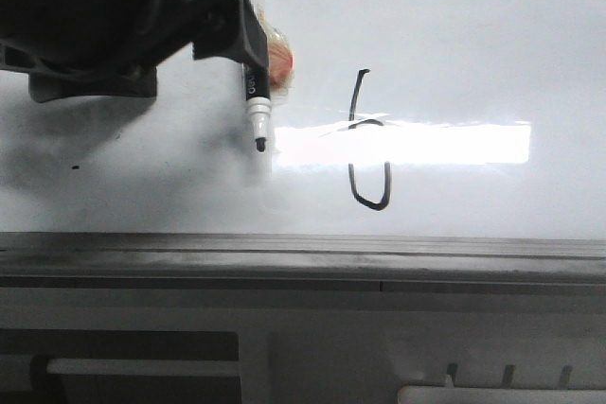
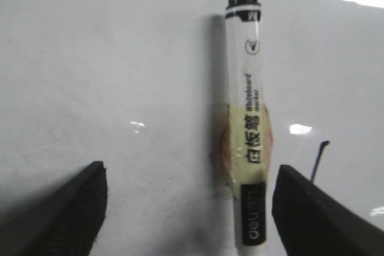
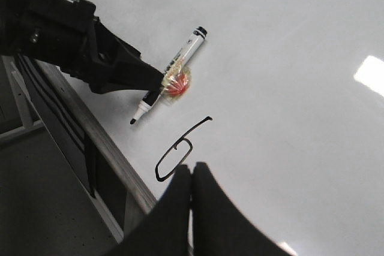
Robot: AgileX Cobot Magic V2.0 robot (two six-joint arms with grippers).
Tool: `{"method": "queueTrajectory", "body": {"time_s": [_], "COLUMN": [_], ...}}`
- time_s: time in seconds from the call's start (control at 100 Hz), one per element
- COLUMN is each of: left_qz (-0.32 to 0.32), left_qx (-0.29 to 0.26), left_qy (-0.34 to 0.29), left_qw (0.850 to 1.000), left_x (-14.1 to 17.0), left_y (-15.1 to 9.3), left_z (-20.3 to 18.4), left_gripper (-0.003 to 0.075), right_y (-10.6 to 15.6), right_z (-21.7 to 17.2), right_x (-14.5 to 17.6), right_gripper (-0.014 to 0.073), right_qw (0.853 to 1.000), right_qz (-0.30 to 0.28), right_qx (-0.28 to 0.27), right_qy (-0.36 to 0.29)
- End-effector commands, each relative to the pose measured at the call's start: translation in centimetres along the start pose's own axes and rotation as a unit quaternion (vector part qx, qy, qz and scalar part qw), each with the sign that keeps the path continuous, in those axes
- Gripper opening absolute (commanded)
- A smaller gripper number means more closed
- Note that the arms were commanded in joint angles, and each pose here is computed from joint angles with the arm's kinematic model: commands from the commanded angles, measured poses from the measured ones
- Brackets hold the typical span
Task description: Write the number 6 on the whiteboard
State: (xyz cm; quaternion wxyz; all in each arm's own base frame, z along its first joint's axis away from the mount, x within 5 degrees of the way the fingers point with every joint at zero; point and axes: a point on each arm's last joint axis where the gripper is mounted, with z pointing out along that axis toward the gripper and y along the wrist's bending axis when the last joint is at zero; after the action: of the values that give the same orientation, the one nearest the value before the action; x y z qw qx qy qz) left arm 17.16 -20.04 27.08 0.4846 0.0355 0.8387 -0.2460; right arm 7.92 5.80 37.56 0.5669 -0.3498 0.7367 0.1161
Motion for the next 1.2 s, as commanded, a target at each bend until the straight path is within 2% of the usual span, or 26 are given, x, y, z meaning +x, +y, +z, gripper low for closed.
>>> {"method": "queueTrajectory", "body": {"time_s": [0.0,0.1,0.17,0.25,0.38,0.44,0.49,0.54,0.69,1.19], "left_qz": [-0.015,0.004,0.039,0.097,0.186,0.197,0.201,0.203,0.205,0.207], "left_qx": [0.061,0.126,0.17,0.231,0.344,0.383,0.399,0.405,0.413,0.4], "left_qy": [-0.03,-0.036,-0.045,-0.05,-0.027,-0.005,0.009,0.019,0.036,0.067], "left_qw": [0.998,0.991,0.984,0.967,0.92,0.903,0.895,0.891,0.887,0.89], "left_x": [-2.3,-3.3,-3.8,-3.8,-2.1,-1.2,-0.5,0.1,0.8,1.6], "left_y": [-0.9,-1.5,-1.7,-2.0,-2.1,-2.0,-1.8,-1.6,-1.4,-1.7], "left_z": [-2.5,-4.9,-6.6,-8.6,-11.7,-12.6,-13.0,-13.1,-13.1,-11.6], "left_gripper": [0.0482,0.033,0.0172,-0.0022,-0.0019,-0.0019,-0.0019,-0.0019,-0.0019,-0.0019], "right_y": [-0.4,-0.2,-0.1,0.3,1.2,1.7,2.1,2.4,2.2,2.1], "right_z": [-1.0,-2.2,-3.2,-4.5,-6.4,-7.6,-8.5,-9.4,-8.5,-8.2], "right_x": [-1.4,-1.2,-0.5,1.0,4.0,5.3,6.1,6.8,6.5,6.6], "right_gripper": [-0.0064,-0.0064,-0.0064,-0.0064,-0.0064,-0.0064,-0.0064,-0.0064,-0.0064,-0.0064], "right_qw": [0.998,0.997,0.995,0.992,0.986,0.981,0.977,0.972,0.978,0.98], "right_qz": [0.001,-0.003,-0.016,-0.034,-0.046,-0.048,-0.05,-0.051,-0.052,-0.051], "right_qx": [0.022,0.029,0.043,0.063,0.082,0.089,0.096,0.103,0.094,0.091], "right_qy": [-0.058,-0.077,-0.09,-0.108,-0.14,-0.164,-0.185,-0.206,-0.177,-0.169]}}
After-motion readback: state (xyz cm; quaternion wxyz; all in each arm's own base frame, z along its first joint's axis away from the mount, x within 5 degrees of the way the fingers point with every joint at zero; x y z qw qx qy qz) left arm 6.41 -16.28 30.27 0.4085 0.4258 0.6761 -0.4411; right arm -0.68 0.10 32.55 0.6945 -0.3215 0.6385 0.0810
